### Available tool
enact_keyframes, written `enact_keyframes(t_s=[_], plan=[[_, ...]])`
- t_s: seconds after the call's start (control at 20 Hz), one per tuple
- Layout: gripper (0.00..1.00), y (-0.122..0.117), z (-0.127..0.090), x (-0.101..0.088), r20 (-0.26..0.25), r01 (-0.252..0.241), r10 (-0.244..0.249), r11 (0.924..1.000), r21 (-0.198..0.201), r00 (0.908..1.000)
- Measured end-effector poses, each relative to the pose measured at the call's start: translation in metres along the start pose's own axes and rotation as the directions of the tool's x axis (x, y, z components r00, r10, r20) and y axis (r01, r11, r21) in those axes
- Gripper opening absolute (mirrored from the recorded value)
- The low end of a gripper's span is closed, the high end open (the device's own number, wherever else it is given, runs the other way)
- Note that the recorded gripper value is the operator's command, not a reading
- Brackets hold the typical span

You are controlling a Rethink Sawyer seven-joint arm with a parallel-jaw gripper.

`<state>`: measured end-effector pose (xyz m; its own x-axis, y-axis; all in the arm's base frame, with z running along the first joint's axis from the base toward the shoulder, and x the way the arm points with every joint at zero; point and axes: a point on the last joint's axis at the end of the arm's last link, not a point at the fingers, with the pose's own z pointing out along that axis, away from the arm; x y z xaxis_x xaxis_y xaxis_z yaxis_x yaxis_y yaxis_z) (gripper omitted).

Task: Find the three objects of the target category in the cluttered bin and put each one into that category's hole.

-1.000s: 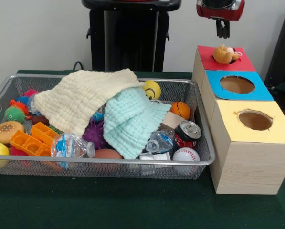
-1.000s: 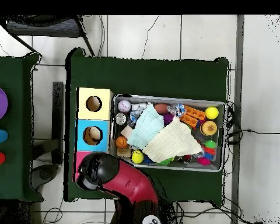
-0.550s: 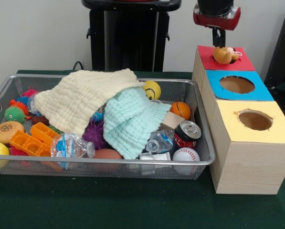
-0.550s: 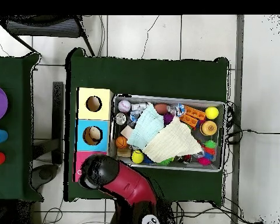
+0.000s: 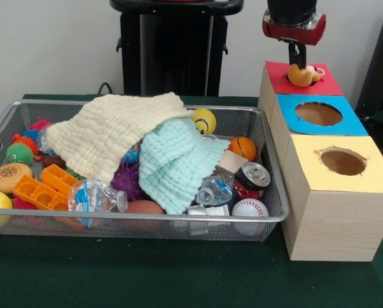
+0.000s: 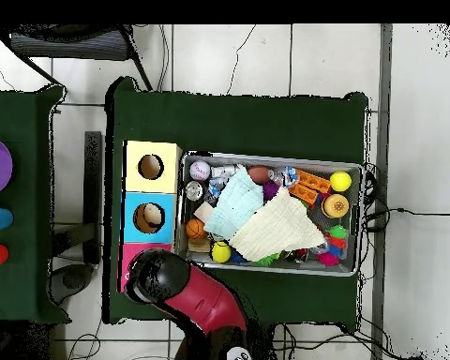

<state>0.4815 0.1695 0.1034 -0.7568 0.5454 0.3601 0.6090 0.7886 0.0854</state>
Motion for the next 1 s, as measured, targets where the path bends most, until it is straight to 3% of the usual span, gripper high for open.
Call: enact_keyframes(t_s=[0.4, 0.65, 1.0], plan=[[0.0, 0.007, 0.003, 0.003, -0.007, -0.011, 0.011, 0.9998, -0.018, 0.9999], [0.0, 0.011, 0.011, -0.002, 0.04, -0.02, 0.022, 0.9991, -0.037, 0.999], [0.0, 0.001, 0.044, 0.007, 0.055, -0.017, 0.018, 0.9997, -0.018, 0.9983]])
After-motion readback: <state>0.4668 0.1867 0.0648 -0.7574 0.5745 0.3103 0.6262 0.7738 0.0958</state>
